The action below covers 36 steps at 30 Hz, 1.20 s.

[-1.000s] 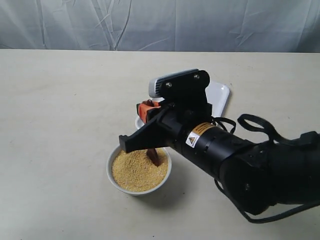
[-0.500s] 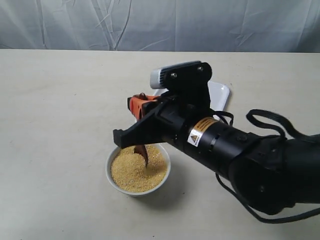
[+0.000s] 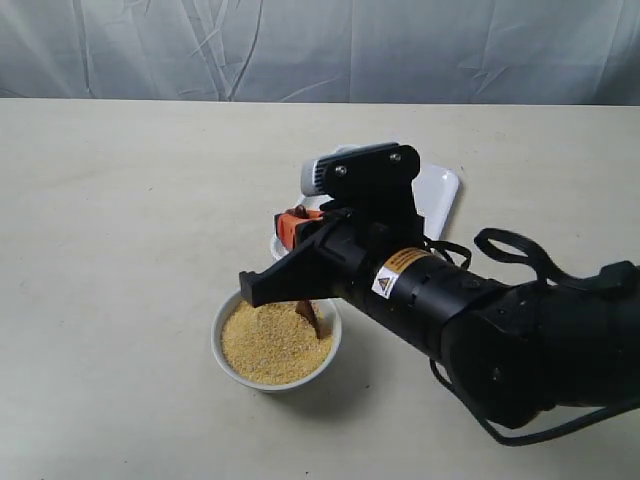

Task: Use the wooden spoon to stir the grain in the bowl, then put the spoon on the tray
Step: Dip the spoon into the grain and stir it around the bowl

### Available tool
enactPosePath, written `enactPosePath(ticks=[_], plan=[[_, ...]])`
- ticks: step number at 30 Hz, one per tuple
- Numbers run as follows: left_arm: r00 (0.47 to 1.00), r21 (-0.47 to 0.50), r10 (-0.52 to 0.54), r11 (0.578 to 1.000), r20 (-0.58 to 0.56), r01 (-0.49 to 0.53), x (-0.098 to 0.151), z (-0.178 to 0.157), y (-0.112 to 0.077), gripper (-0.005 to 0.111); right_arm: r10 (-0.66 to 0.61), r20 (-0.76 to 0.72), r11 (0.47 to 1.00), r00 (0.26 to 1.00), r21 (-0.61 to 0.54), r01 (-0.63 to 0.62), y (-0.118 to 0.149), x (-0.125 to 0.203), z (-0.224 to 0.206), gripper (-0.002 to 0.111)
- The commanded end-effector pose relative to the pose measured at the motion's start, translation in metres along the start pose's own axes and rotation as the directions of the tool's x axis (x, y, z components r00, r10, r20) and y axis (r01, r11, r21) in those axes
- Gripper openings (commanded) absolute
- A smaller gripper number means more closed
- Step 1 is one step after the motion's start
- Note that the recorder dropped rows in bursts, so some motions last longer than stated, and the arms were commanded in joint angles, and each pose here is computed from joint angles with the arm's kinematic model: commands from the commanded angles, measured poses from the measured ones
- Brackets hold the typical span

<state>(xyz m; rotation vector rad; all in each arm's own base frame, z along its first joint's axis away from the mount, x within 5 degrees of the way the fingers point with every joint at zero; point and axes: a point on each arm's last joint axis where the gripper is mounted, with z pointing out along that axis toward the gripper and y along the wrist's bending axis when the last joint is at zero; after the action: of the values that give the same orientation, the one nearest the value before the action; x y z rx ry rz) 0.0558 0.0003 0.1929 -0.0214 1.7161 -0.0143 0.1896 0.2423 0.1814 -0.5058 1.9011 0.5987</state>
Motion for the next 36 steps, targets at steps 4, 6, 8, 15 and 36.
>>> enactPosePath(ticks=[4, 6, 8, 15, 36], plan=[[1.000, 0.001, 0.000, 1.000, 0.009, 0.000, 0.000, 0.000, 0.000, 0.000, 0.042, 0.077, 0.997, 0.996, -0.062, -0.037, 0.005, -0.014, -0.008, -0.001], [1.000, 0.001, 0.000, 1.000, 0.009, 0.000, 0.000, 0.000, 0.000, 0.000, 0.043, 0.107, 0.997, 0.993, -0.071, -0.036, 0.006, -0.023, -0.013, -0.001], [1.000, 0.001, 0.000, 1.000, 0.009, 0.000, 0.000, 0.000, 0.000, 0.000, 0.038, 0.137, 0.997, 0.990, -0.072, -0.029, 0.006, -0.031, -0.019, -0.001], [1.000, 0.001, 0.000, 1.000, 0.009, 0.000, 0.000, 0.000, 0.000, 0.000, 0.002, 0.149, 1.000, 0.989, 0.019, -0.005, -0.002, -0.038, -0.026, -0.001], [1.000, 0.001, 0.000, 1.000, 0.007, 0.000, 0.000, 0.000, 0.000, 0.000, 0.039, 0.007, 0.998, 0.999, -0.043, -0.039, 0.003, 0.001, 0.001, -0.001]])
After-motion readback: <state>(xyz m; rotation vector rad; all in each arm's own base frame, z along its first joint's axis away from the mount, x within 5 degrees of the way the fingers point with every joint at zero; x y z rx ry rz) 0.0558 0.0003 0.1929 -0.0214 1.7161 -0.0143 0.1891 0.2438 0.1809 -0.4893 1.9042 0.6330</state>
